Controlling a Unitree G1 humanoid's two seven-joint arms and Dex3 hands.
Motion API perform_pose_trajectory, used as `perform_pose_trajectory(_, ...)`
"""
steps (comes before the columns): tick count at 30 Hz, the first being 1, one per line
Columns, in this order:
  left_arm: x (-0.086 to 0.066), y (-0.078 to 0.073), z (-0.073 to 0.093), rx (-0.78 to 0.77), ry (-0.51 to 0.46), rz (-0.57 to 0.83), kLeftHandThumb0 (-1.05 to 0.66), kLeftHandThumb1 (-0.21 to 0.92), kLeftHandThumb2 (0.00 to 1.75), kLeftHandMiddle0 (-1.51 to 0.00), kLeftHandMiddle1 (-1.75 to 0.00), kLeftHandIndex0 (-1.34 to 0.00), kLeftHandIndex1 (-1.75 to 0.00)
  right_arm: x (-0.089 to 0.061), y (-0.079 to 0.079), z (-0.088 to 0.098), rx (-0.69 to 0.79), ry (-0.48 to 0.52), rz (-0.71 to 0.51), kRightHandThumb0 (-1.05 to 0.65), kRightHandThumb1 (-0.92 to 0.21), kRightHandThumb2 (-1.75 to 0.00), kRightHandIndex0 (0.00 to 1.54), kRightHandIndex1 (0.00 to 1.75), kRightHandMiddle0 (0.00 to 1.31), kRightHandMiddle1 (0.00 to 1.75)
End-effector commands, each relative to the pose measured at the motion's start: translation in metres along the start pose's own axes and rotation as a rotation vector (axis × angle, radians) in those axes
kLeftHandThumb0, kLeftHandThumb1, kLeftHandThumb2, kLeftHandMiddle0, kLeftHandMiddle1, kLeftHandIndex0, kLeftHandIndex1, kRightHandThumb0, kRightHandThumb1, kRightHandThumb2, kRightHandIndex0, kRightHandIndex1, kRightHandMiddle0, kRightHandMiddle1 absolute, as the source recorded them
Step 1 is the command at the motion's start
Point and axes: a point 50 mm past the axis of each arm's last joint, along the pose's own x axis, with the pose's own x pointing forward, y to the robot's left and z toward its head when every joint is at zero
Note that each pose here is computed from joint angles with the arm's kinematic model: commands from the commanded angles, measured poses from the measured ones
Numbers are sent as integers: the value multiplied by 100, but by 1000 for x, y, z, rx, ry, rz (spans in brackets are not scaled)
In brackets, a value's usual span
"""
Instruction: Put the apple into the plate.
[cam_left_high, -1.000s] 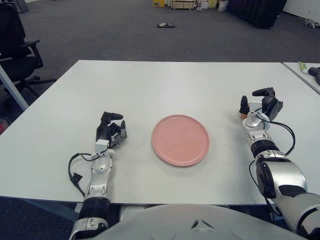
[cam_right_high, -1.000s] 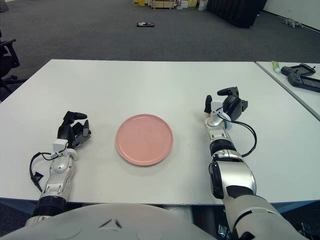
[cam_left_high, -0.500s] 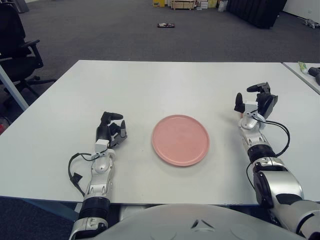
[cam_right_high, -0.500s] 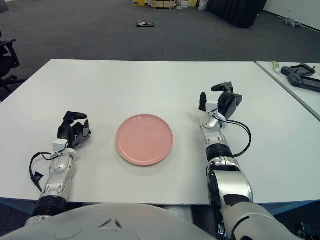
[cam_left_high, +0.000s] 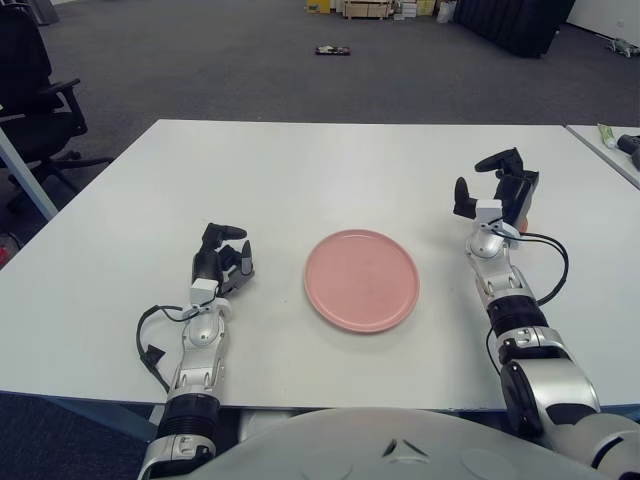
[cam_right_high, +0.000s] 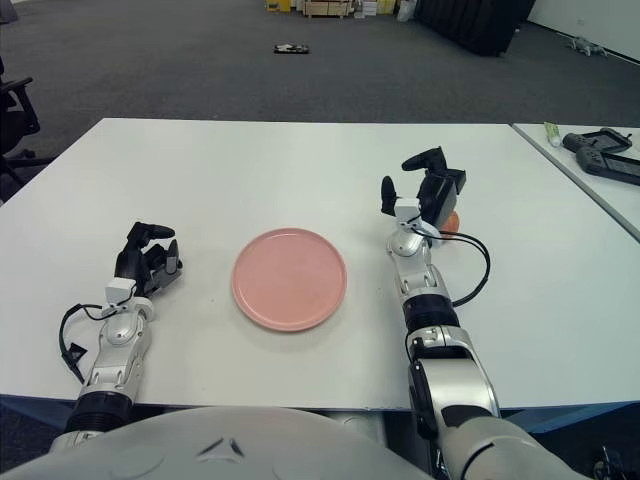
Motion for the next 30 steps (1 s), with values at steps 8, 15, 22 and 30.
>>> perform_pose_trajectory(8,-4,5,-11,25,57,5,-39,63,93,-80,-175,-37,-175,6,-9,-20,-118,129,52,-19,-40,-115,37,152,24,141)
perform_pose_trajectory(15,-4,4,-10,21,64,12,-39,63,93,-80,-175,-38,-175,5,-10,-34,-165,328,36,-60,-50,-87,2,58,2,44)
perform_pose_trajectory(22,-5,4,-10,19,66,9,-39,63,93,-79,-175,-38,-175,-4,-17,-60,-258,485,39,-89,-64,-52,0,5,0,4)
perform_pose_trajectory(30,-5,5,-11,35,69,12,-39,64,92,-80,-175,-37,-175,-8,-17,-74,-373,533,43,-100,-69,-34,0,0,0,0)
